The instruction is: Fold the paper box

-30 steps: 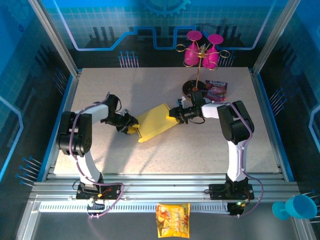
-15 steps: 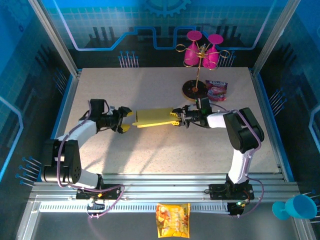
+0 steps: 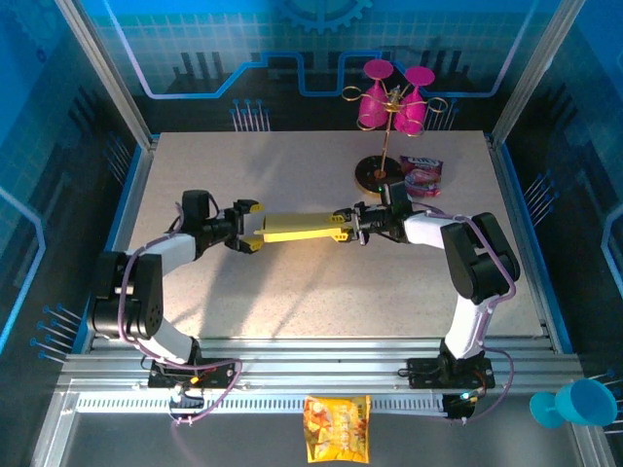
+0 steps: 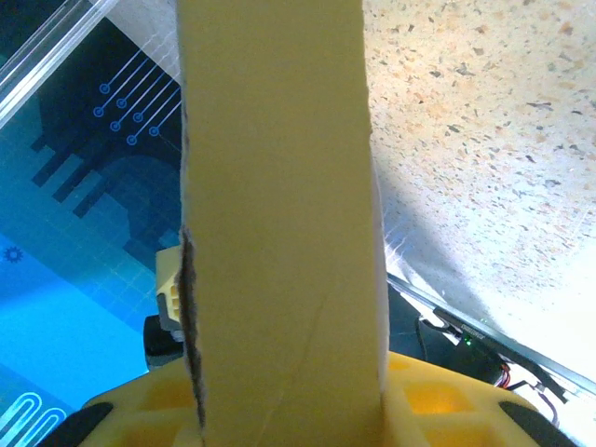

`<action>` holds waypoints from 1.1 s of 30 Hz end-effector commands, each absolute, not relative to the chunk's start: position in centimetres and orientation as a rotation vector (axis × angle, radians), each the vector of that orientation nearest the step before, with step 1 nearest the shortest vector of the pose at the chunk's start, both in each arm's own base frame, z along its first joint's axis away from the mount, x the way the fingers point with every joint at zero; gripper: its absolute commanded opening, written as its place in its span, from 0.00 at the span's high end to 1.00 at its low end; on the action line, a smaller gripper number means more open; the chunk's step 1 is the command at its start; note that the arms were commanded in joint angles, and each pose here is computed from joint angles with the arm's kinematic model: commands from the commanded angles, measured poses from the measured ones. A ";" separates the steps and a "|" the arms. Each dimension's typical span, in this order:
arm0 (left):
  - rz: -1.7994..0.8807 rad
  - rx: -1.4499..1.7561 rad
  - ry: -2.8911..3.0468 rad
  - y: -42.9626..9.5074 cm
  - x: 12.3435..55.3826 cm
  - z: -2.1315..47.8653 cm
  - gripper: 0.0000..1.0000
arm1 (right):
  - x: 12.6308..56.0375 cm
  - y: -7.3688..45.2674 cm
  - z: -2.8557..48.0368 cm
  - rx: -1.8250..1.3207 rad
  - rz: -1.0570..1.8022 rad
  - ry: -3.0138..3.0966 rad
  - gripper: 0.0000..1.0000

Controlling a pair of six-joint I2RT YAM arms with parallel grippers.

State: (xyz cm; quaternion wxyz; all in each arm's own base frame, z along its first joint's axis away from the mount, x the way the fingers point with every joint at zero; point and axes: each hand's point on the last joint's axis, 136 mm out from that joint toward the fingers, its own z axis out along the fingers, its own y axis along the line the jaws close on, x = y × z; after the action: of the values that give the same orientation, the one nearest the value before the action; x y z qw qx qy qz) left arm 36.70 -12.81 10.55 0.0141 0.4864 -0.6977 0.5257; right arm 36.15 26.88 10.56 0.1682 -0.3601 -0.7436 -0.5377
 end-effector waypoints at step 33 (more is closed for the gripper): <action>1.573 1.645 -1.759 -17.5 35.7 10.2 0.83 | 36.4 27.2 11.5 -1.004 -1.537 -2.064 0.70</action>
State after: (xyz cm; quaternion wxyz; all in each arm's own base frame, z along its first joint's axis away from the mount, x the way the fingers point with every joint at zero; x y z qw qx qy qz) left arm 36.70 -17.29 10.25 0.0954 0.5293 -0.6315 0.5586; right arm 35.96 27.39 11.23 0.2094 -0.3798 -0.7246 -0.5356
